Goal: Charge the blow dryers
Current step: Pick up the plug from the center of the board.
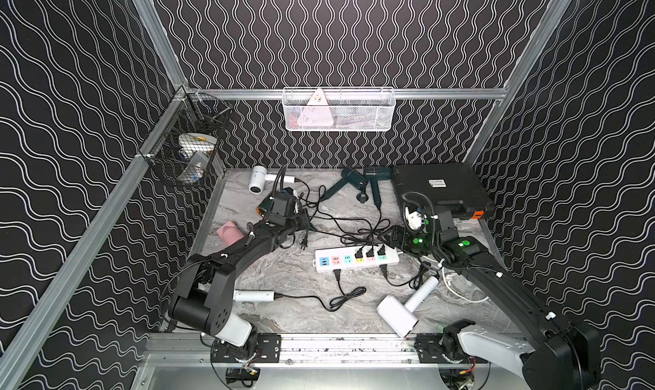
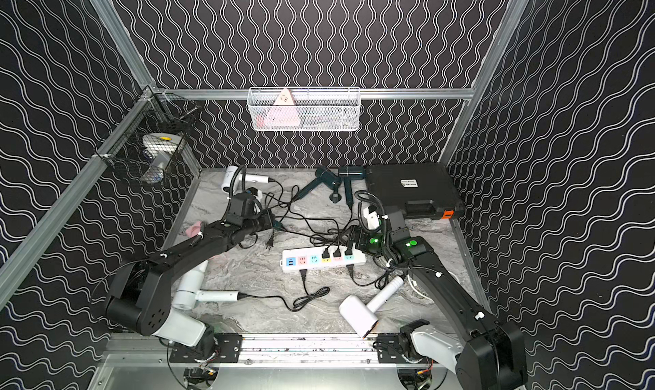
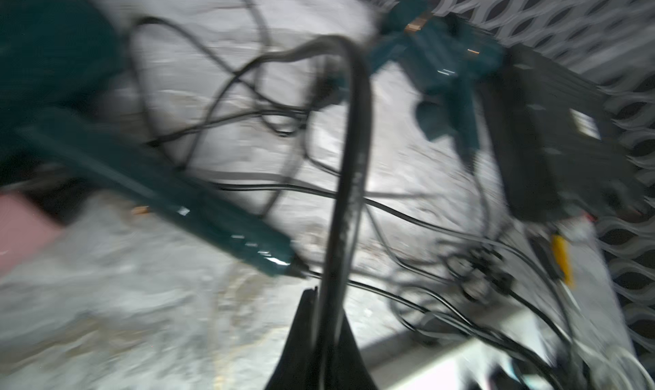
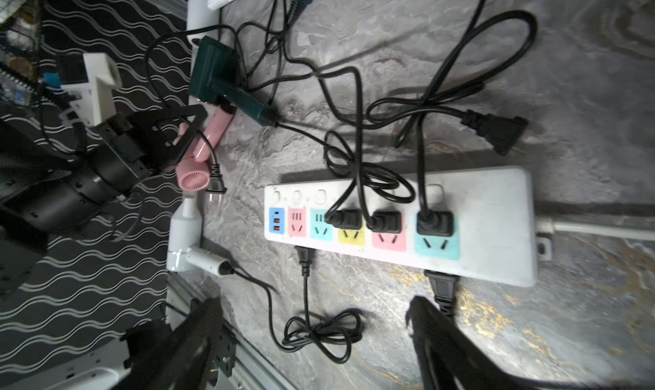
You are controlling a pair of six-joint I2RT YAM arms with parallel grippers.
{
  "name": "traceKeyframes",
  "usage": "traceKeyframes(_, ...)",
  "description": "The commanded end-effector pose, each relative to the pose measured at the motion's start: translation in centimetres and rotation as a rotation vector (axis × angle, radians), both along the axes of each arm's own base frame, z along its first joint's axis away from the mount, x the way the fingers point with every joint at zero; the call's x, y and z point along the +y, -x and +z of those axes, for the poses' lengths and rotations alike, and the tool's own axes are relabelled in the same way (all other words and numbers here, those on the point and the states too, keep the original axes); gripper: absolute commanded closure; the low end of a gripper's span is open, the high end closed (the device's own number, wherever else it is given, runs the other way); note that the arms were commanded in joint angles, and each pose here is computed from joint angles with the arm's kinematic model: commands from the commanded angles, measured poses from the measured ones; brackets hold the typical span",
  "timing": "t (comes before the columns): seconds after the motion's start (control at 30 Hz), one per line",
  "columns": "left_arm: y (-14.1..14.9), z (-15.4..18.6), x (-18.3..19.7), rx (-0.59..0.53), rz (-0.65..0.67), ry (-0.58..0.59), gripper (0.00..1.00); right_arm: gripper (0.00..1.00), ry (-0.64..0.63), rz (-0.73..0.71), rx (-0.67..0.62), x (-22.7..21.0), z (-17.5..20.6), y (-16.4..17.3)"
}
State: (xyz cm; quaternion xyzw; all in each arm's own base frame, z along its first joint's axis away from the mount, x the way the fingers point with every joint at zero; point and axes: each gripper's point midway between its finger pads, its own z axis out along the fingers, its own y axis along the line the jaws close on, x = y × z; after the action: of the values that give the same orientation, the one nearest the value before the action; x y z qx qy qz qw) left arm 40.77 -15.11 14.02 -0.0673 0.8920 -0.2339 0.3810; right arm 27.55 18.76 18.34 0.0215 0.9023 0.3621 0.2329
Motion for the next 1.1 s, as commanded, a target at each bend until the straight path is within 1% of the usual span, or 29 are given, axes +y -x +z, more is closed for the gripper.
traceKeyframes(0.0, 0.2, 4.1, -4.1, -0.166, -0.190, 0.082, 1.00, 0.20, -0.077, 0.107, -0.003, 1.9, 1.1, 0.4)
traceKeyframes(0.1, 1.4, 5.9, -7.1, -0.209, -0.328, 0.173, 1.00, 0.28, -0.124, 0.174, 0.059, 3.2, 0.7, 0.6)
traceKeyframes(0.17, 2.0, 6.3, -8.4, -0.215, -0.390, 0.209, 1.00, 0.34, -0.164, 0.205, 0.077, 4.0, 0.7, 0.5)
traceKeyframes(0.2, 2.2, 6.5, -8.9, -0.220, -0.412, 0.226, 1.00, 0.37, -0.183, 0.212, 0.084, 4.4, 0.7, 0.3)
traceKeyframes(0.27, 2.7, 6.7, -9.6, -0.230, -0.447, 0.258, 1.00, 0.40, -0.199, 0.221, 0.086, 5.0, 0.8, 0.0)
traceKeyframes(0.43, 3.7, 7.6, -10.4, -0.255, -0.483, 0.316, 1.00, 0.47, -0.181, 0.247, 0.102, 7.4, 0.1, -0.6)
traceKeyframes(0.6, 3.8, 8.0, -10.1, -0.269, -0.441, 0.357, 1.00, 0.49, -0.130, 0.272, 0.105, 10.7, -0.9, -0.5)
traceKeyframes(0.67, 4.0, 8.2, -9.9, -0.287, -0.420, 0.370, 1.00, 0.54, -0.108, 0.262, 0.115, 11.8, -1.6, -0.6)
traceKeyframes(0.73, 4.2, 8.2, -9.7, -0.304, -0.390, 0.348, 1.00, 0.57, -0.086, 0.244, 0.120, 12.7, -2.1, -0.8)
traceKeyframes(0.87, 4.4, 8.1, -9.0, -0.339, -0.321, 0.286, 1.00, 0.57, -0.028, 0.191, 0.117, 13.5, -3.0, -1.3)
traceKeyframes(1.07, 4.8, 7.8, -8.2, -0.367, -0.253, 0.208, 1.00, 0.58, -0.026, 0.157, 0.109, 14.5, -2.9, -1.9)
